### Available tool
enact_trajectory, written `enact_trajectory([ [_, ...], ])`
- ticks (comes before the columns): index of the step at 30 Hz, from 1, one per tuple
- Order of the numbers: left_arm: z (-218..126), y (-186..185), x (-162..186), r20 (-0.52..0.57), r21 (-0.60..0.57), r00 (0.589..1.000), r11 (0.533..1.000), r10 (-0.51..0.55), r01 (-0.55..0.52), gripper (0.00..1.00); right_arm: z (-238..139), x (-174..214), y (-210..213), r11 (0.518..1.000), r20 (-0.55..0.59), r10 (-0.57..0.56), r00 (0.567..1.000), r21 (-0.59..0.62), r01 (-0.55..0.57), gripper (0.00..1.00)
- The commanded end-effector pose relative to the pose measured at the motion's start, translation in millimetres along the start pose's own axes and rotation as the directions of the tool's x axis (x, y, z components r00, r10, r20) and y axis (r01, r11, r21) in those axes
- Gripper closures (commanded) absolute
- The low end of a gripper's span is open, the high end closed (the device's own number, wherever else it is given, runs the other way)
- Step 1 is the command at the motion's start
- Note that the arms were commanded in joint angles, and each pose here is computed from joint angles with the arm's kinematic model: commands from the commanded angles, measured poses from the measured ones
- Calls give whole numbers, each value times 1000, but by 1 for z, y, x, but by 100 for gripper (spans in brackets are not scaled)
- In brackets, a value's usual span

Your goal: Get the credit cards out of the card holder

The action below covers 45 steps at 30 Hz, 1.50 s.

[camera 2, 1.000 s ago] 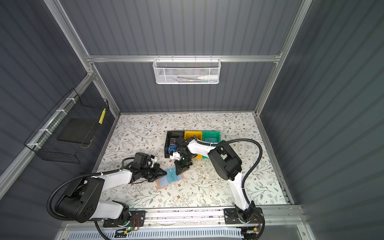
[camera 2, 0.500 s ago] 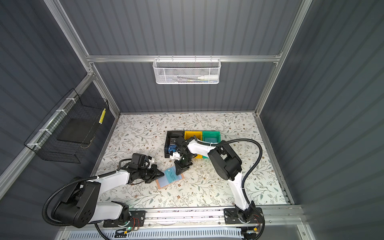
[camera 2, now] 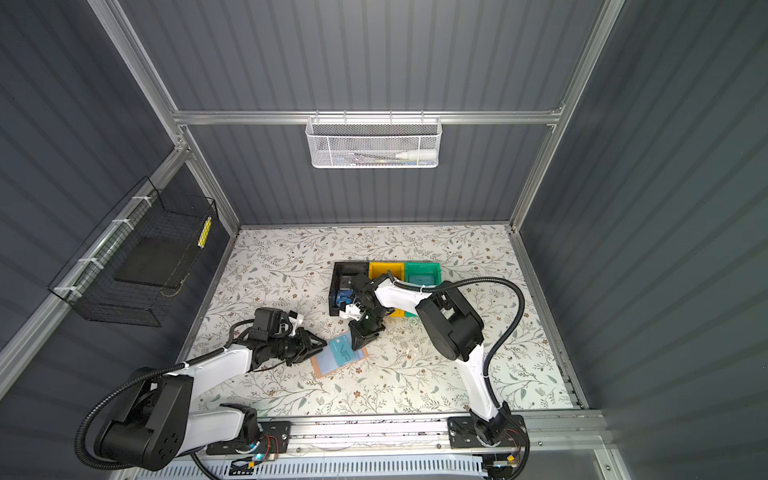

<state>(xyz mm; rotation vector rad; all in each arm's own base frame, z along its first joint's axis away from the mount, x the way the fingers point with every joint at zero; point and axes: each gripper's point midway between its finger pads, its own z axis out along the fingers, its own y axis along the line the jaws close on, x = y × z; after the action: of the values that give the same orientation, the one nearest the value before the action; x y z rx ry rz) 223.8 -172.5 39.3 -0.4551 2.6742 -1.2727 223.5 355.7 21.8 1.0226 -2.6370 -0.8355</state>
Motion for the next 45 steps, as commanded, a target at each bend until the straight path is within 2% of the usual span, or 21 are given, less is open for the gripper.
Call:
enact_trajectory([
  [1,4,-9,1,-22,59,1000,998,-2,3,70,20,13,-26,996,-68,52,996,70,-47,81],
  [11,28,-19,5,-69,65,997,998,24,-19,69,22,13,-26,997,-73,52,996,67,-47,80],
  [15,34,-10,10,-82,52,997,999,2,2,70,21,13,-27,996,-73,55,996,67,-51,80],
  [18,33,-6,11,-68,42,998,999,-5,8,73,21,13,-27,997,-72,54,996,66,-49,81],
  [23,33,-1,13,-70,24,997,1000,-9,10,86,21,14,-27,997,-78,56,995,64,-51,81],
  [26,32,3,15,-74,4,997,1000,-5,5,89,22,14,-27,997,-78,57,995,62,-52,81],
  [36,25,21,19,-101,-75,995,997,-3,-4,90,22,14,-28,997,-80,65,995,56,-60,80],
  [45,8,21,11,-85,-86,996,996,6,-13,90,21,13,-28,996,-79,71,994,53,-67,80],
])
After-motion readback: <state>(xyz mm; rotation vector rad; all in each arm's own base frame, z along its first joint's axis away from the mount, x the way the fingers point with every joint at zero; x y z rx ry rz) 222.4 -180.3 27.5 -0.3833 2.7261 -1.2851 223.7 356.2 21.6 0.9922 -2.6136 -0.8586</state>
